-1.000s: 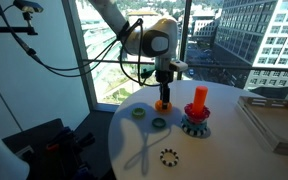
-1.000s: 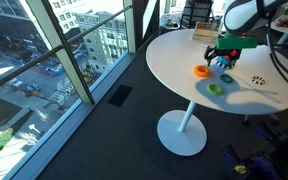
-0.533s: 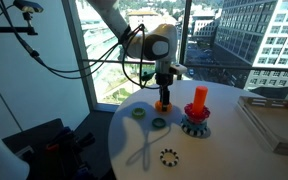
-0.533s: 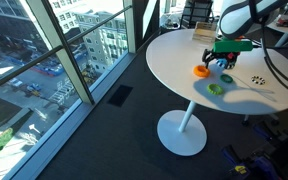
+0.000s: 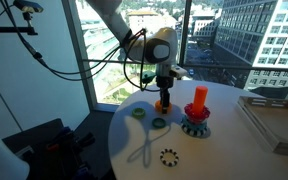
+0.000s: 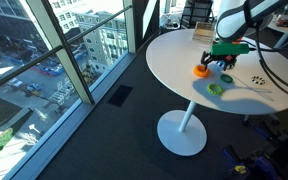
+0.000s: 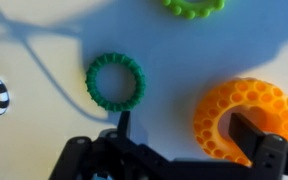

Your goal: Put the orange ring around the orange rod

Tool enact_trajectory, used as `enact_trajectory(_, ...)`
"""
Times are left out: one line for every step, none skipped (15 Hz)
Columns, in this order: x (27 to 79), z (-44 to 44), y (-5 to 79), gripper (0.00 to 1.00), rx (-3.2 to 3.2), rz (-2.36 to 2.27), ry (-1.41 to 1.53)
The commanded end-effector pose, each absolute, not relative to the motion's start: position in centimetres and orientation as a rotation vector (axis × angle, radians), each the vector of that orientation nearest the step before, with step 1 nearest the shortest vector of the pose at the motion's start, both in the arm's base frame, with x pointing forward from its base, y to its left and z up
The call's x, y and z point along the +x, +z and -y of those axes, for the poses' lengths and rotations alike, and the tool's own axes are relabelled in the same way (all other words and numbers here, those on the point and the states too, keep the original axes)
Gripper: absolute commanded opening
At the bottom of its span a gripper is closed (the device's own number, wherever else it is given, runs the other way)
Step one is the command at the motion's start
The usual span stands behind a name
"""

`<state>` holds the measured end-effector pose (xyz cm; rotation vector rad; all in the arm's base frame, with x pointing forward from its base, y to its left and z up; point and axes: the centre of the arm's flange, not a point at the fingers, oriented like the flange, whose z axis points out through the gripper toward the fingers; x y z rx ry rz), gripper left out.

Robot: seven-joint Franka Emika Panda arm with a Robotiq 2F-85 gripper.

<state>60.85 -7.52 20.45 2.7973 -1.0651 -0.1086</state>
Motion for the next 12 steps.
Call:
enact_trajectory(61.92, 7.49, 20.18, 0.92, 2.780, 1.098, -0.101)
enact_trajectory(61.95, 7.46, 20.11, 0.90, 2.780, 1.097, -0.103)
enact_trajectory(62.00, 7.44, 20.03, 0.82, 2.779, 1.098, -0.103)
enact_trajectory(62.04, 7.43, 19.97, 0.77, 2.779, 1.098, -0.103)
enact_trajectory(62.12, 7.42, 20.01, 0.73, 2.780, 1.098, -0.101)
enact_trajectory(62.20, 7.39, 20.09, 0.65, 2.781, 1.099, -0.098)
enact_trajectory(62.23, 7.35, 20.08, 0.64, 2.781, 1.101, -0.097)
enact_trajectory(62.22, 7.33, 20.02, 0.63, 2.781, 1.101, -0.098)
enact_trajectory(62.23, 7.31, 20.01, 0.55, 2.781, 1.102, -0.099)
enact_trajectory(62.21, 7.31, 19.97, 0.59, 2.780, 1.104, -0.099)
enact_trajectory(62.20, 7.31, 19.95, 0.55, 2.780, 1.105, -0.100)
enact_trajectory(62.17, 7.31, 19.95, 0.52, 2.780, 1.108, -0.099)
